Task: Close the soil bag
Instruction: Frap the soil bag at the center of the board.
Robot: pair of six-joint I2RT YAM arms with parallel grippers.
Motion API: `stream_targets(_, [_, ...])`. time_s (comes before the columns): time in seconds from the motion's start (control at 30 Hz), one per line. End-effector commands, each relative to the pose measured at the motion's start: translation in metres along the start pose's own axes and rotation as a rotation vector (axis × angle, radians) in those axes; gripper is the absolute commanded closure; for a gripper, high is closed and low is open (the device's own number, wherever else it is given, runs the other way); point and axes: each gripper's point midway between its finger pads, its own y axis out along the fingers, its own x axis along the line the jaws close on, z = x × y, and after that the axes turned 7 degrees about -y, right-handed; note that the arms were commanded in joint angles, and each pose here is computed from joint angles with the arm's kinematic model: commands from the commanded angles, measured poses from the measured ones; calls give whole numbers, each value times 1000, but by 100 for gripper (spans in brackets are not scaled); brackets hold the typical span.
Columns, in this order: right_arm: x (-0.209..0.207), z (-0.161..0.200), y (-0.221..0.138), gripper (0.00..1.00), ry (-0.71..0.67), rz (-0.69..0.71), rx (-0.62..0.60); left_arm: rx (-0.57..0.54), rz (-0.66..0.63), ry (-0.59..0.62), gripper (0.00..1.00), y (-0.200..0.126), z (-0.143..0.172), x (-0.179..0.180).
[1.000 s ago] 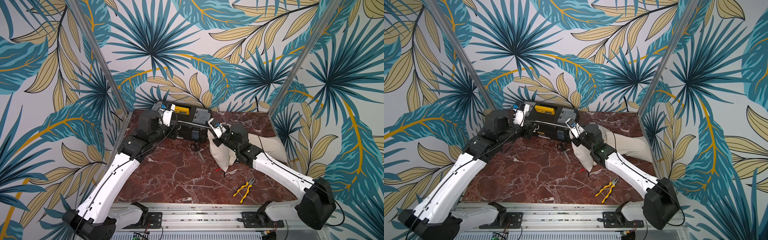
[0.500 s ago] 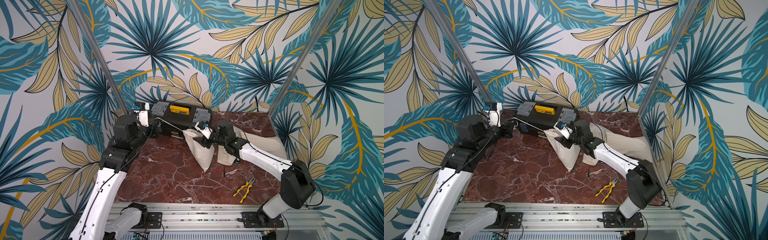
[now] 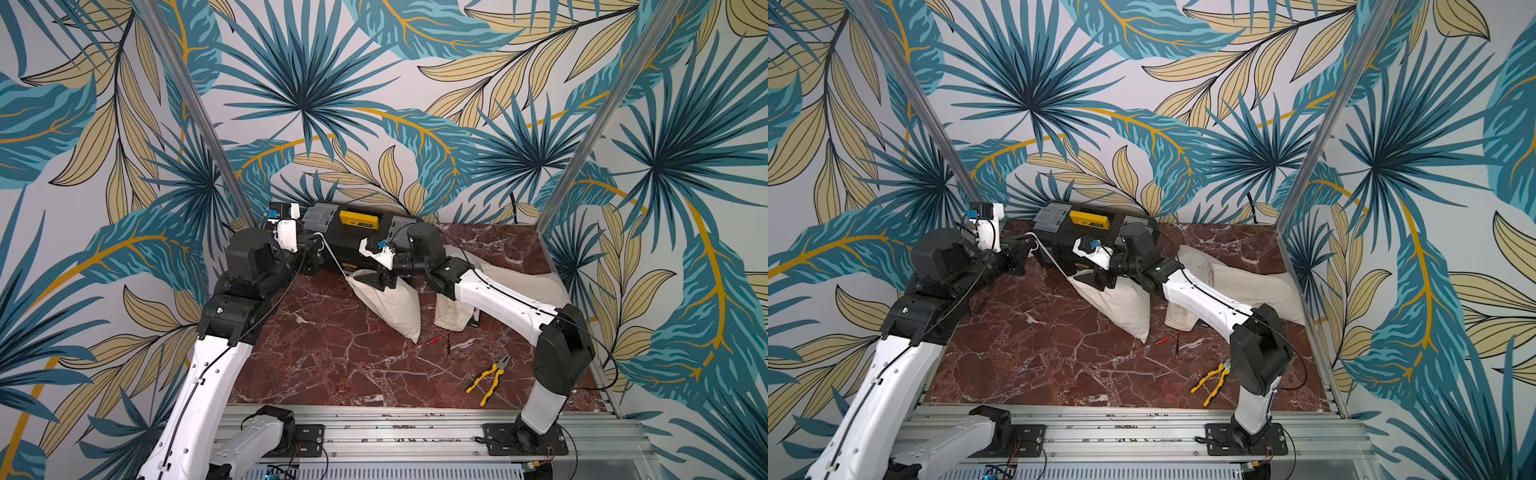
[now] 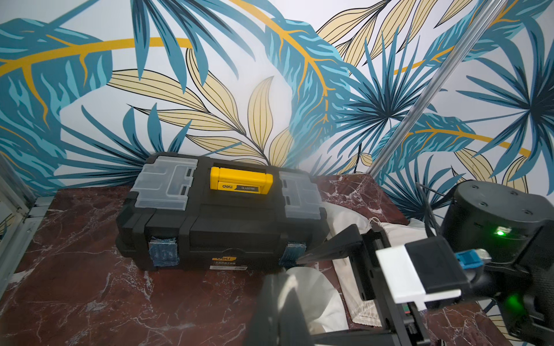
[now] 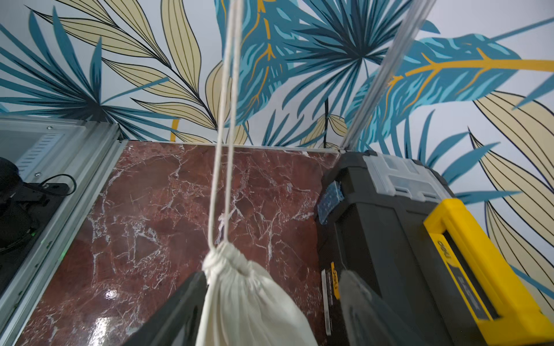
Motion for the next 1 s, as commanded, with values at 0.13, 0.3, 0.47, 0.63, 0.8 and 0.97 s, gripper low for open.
stream_targets(0.13, [37,-7,11,26,-1,-158,-42,-96,57,15,100,-17,-28,-17])
stream_targets(0.3, [19,-4,24,52,19,-71,-37,-104,71,10,100,-20,-29,-20])
stream_targets(0.47, [13,19,33,86,47,-42,39,-108,55,21,100,-27,-32,-20])
stream_targets(0.63, [12,109,29,98,92,44,294,-153,36,30,100,-45,-52,-26])
stream_targets(0.8, [7,209,-8,98,230,142,532,-229,22,63,100,-72,-82,-36])
stream_targets(0.97, [16,265,-52,90,303,225,680,-282,-9,87,100,-92,-100,-39])
